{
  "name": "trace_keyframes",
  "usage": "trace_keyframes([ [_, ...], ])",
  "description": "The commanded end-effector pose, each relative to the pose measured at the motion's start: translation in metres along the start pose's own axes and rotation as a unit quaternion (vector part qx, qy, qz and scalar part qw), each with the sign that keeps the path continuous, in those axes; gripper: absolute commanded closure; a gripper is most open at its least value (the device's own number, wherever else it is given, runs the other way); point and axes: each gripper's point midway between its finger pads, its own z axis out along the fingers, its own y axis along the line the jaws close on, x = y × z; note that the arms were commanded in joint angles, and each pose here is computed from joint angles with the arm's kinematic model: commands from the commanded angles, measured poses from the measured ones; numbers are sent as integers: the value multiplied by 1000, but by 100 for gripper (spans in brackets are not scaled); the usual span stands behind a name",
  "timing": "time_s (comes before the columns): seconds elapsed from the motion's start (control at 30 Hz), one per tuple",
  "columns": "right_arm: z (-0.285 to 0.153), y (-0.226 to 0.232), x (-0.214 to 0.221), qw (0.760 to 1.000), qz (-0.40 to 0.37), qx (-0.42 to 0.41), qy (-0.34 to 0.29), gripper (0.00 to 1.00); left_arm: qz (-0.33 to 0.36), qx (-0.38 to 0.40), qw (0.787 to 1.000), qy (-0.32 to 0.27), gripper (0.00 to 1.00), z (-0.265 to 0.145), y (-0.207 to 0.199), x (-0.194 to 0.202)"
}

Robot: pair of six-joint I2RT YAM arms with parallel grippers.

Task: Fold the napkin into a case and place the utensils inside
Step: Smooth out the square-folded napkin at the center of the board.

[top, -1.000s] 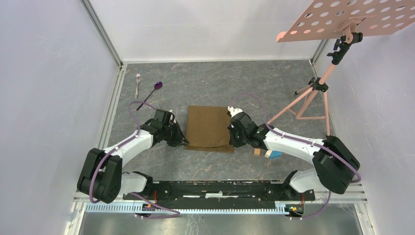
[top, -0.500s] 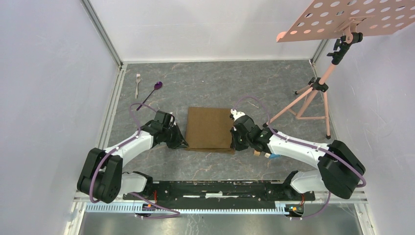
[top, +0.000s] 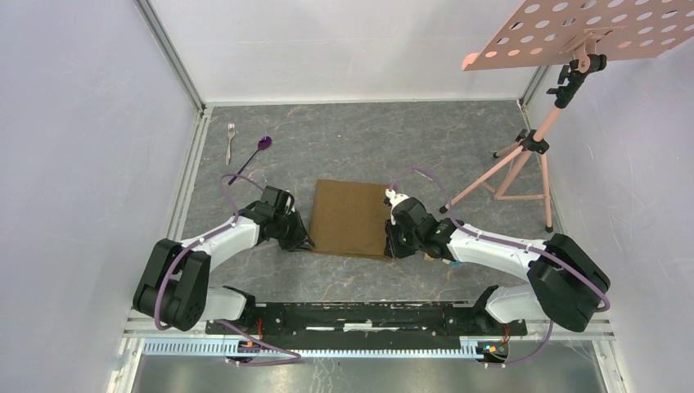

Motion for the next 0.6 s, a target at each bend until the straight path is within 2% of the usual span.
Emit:
trace_keyframes([
  [0.0,-9,6,4,999,-27,-24,8,74,9,-19,1000,-3,73,-5,6,0],
  [0.17,-32,18,-15,996,-68,-47,-22,61,13,-3,1000,-15,58,-29,-6,0],
  [0.27,-27,29,-25,994,-72,-70,-34,59,12,17,999,-25,54,-38,-20,-6],
  [0.4,-10,50,-34,990,-64,-119,-42,71,7,26,999,-33,63,-41,-31,-17],
  [0.53,6,43,-25,991,-69,-112,-34,77,2,48,998,-32,69,-31,-38,-20],
  [0.57,10,39,-21,991,-71,-106,-29,79,0,45,999,-22,75,-26,-36,-17],
])
